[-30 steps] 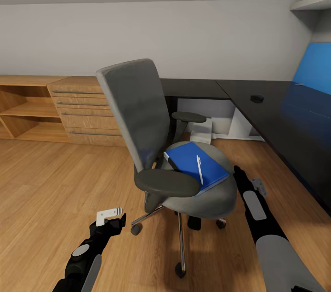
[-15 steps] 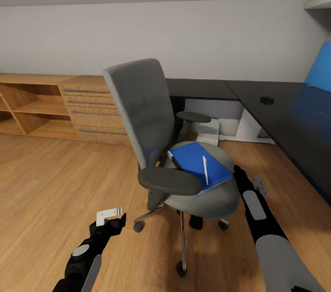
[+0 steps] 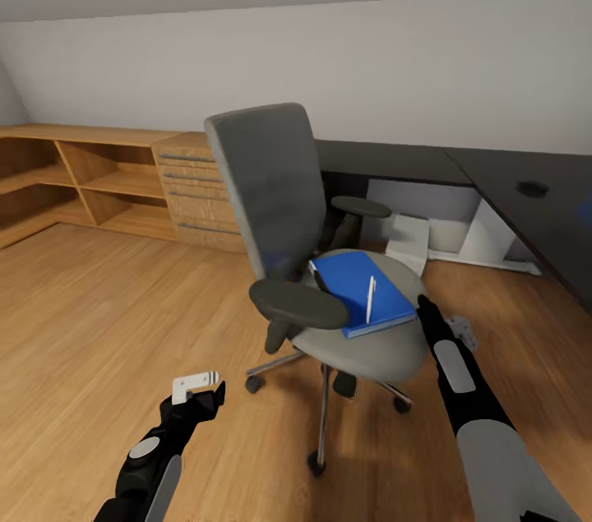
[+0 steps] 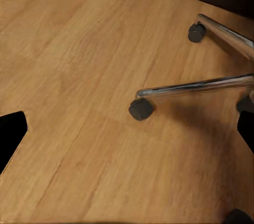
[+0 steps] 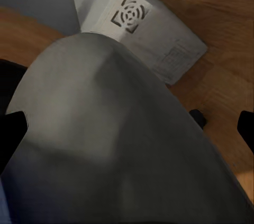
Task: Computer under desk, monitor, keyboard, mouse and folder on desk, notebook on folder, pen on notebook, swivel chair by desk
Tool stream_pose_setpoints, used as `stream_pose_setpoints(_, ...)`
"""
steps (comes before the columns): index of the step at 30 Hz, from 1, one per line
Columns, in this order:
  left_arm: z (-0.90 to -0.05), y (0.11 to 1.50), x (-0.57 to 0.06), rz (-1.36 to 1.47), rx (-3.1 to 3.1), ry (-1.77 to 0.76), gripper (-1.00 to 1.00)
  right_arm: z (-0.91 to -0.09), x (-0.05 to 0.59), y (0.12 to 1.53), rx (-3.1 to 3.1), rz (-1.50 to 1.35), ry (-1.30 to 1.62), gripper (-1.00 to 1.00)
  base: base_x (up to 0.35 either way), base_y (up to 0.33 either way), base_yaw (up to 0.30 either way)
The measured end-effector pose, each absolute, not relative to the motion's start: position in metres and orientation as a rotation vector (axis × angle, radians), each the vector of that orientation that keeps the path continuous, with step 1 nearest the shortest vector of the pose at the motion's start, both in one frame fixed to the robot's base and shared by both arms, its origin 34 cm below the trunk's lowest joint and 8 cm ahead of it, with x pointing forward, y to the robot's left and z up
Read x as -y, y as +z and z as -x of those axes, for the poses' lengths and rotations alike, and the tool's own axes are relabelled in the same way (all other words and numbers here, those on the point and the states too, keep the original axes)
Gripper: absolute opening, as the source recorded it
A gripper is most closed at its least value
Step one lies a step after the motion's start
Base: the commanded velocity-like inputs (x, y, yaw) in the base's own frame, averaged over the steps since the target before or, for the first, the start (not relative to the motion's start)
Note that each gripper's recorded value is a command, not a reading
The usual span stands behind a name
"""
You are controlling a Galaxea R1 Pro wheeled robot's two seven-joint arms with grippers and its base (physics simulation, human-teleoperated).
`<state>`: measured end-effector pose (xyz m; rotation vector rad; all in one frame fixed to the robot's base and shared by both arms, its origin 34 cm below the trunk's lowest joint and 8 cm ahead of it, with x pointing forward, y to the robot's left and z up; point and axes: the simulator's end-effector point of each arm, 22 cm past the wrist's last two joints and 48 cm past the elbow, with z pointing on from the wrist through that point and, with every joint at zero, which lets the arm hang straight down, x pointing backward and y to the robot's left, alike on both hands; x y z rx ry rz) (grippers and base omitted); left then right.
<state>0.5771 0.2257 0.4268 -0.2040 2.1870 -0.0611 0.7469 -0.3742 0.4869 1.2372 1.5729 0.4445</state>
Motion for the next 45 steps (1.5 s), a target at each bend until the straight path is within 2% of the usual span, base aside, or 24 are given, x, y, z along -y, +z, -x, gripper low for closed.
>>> stream_pose_setpoints(25, -0.566, 0.403, -0.219, 0.193, -2.245, -0.062, 1.0, -0.746, 0.375, 0.486, -1.574, -1.239, 0.441, 1.0, 0.038, 0.0, 0.275)
stream_pose_setpoints(40, -0.564, 0.398, -0.207, 0.164, -2.256, -0.076, 1.0, -0.749, 0.383, 0.504, -1.532, -1.217, 0.443, 1.0, 0.0, 0.0, 0.025)
stream_pose_setpoints(45, -0.564, 0.398, -0.207, 0.163, -2.256, -0.076, 1.0, -0.744, 0.412, 0.508, -1.52, -1.207, 0.398, 1.0, 0.0, 0.0, 0.0)
